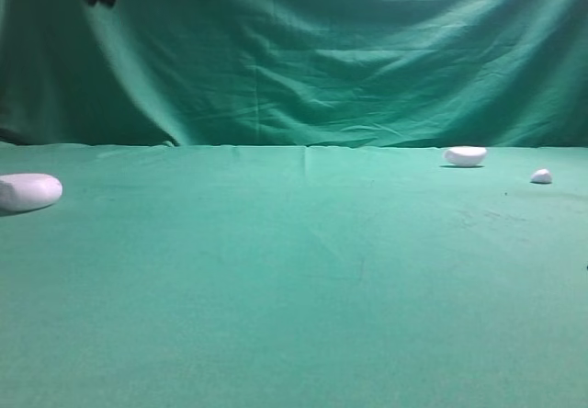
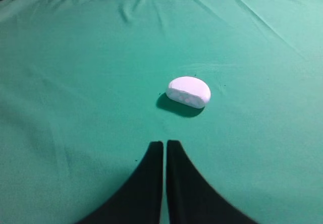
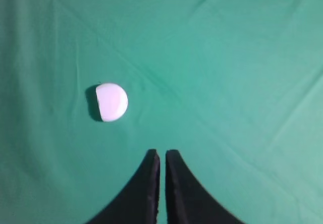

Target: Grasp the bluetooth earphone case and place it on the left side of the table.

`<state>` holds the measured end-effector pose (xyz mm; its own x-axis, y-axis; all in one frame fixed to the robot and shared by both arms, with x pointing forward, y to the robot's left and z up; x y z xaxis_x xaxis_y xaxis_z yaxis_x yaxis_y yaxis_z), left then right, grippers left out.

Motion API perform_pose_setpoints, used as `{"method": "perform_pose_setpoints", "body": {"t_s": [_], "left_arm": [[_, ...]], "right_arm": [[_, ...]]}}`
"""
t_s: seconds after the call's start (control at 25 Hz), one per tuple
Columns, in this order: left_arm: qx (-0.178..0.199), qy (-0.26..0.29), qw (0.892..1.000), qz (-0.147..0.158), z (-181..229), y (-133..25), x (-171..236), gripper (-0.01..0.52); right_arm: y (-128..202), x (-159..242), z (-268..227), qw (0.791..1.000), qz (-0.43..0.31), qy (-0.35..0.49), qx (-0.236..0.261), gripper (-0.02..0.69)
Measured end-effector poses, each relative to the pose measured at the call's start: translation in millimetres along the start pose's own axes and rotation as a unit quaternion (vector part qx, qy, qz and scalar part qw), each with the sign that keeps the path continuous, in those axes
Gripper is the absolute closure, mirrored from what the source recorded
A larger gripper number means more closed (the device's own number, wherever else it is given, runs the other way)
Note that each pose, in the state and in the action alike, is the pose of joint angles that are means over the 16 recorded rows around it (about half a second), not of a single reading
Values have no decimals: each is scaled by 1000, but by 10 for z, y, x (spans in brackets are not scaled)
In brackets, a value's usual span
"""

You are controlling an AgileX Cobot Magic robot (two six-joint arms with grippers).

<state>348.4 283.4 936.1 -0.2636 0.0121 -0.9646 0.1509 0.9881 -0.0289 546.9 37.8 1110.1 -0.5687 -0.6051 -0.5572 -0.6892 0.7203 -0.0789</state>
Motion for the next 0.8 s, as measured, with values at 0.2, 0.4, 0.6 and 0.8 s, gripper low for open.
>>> {"method": "perform_pose_setpoints", "body": {"t_s": [0.2,0.4,0.6,0.8], "left_arm": [[0,0,1000,0,0,0,0,514],[0,0,1000,0,0,0,0,514],[0,0,1000,0,0,0,0,514],[0,0,1000,0,0,0,0,514]], "right_arm": [[-169,261,-535,1000,19,-11,8,665],[-277,681,-917,999,31,-12,17,665],[-329,1144,-1113,999,37,-26,22,665],[-340,1579,-1146,997,39,-60,21,665]]}}
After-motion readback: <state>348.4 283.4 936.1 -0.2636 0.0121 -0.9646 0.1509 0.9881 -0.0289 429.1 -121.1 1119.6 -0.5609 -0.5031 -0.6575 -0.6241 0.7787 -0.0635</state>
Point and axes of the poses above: a point on each arm's last joint axis where the gripper is mounted, z pointing out along that axis toward the gripper, y along the wrist's bending axis when the last joint is at zero, x = y × z, the point moved 6 cm from there along z, pointing out along that axis toward the gripper, and after that the axes turned 1 degree about -z, right-handed, at the moved point
